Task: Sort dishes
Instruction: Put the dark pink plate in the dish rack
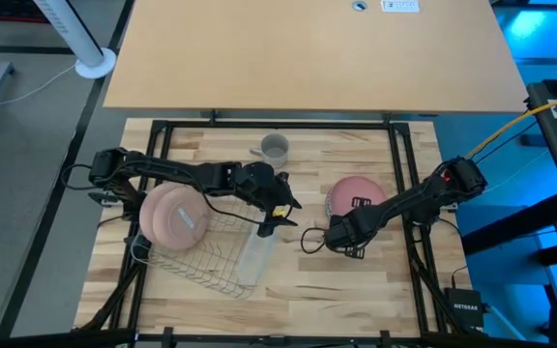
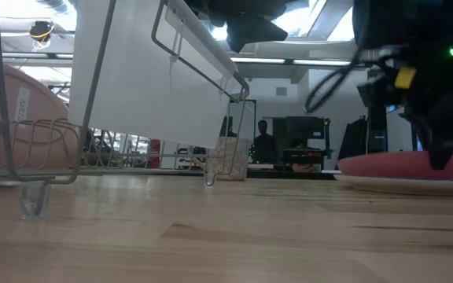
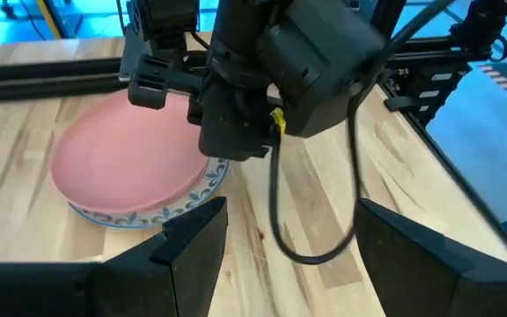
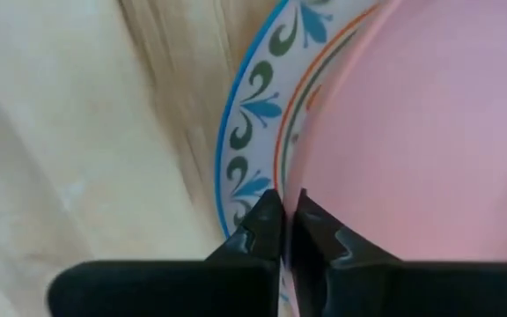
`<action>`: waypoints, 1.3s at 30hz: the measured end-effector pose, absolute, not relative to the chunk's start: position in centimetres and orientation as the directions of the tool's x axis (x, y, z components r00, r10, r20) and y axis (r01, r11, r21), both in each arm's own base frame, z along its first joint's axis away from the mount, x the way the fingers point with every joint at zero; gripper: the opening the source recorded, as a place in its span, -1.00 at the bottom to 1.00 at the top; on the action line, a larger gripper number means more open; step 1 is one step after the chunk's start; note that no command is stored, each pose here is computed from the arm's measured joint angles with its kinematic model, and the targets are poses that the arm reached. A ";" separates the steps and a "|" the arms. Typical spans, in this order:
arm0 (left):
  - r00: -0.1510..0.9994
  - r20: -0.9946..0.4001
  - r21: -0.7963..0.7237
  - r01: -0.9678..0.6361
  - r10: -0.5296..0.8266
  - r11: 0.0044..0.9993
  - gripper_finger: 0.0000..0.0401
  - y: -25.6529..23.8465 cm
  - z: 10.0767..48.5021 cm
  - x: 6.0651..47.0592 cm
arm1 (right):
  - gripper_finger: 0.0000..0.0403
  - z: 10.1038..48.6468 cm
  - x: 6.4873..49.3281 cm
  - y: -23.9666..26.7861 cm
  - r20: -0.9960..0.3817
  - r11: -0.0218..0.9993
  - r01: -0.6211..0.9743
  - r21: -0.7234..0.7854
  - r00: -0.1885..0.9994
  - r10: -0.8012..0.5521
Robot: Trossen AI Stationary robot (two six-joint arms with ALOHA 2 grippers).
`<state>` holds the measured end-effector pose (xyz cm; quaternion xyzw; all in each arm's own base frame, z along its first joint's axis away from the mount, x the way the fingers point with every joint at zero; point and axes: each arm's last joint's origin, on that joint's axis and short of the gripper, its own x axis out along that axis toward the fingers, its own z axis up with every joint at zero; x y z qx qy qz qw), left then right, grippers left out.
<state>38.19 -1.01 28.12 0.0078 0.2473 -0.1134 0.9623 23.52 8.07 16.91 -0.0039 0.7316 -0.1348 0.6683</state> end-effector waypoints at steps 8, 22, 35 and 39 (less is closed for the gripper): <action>0.852 -0.478 0.101 0.295 -0.214 0.950 0.18 -1.0 28.1 38.2 | -0.96 21.5 25.3 8.7 -0.981 0.976 0.118 -0.184 -0.077 -0.176; 0.810 -0.552 0.245 0.385 -0.199 0.890 0.18 -0.4 27.4 37.8 | -0.96 30.5 26.3 9.6 -0.999 1.000 0.021 0.013 -0.053 0.014; 0.830 -0.515 0.255 0.386 -0.213 0.887 0.18 -1.0 27.7 38.0 | -0.97 35.2 27.8 10.8 -0.943 0.948 -0.167 0.270 0.153 0.295; 0.806 -0.504 0.216 0.465 -0.309 0.859 0.18 -2.0 27.8 37.9 | -0.96 35.6 28.3 11.1 -0.915 0.924 -0.221 0.311 0.195 0.354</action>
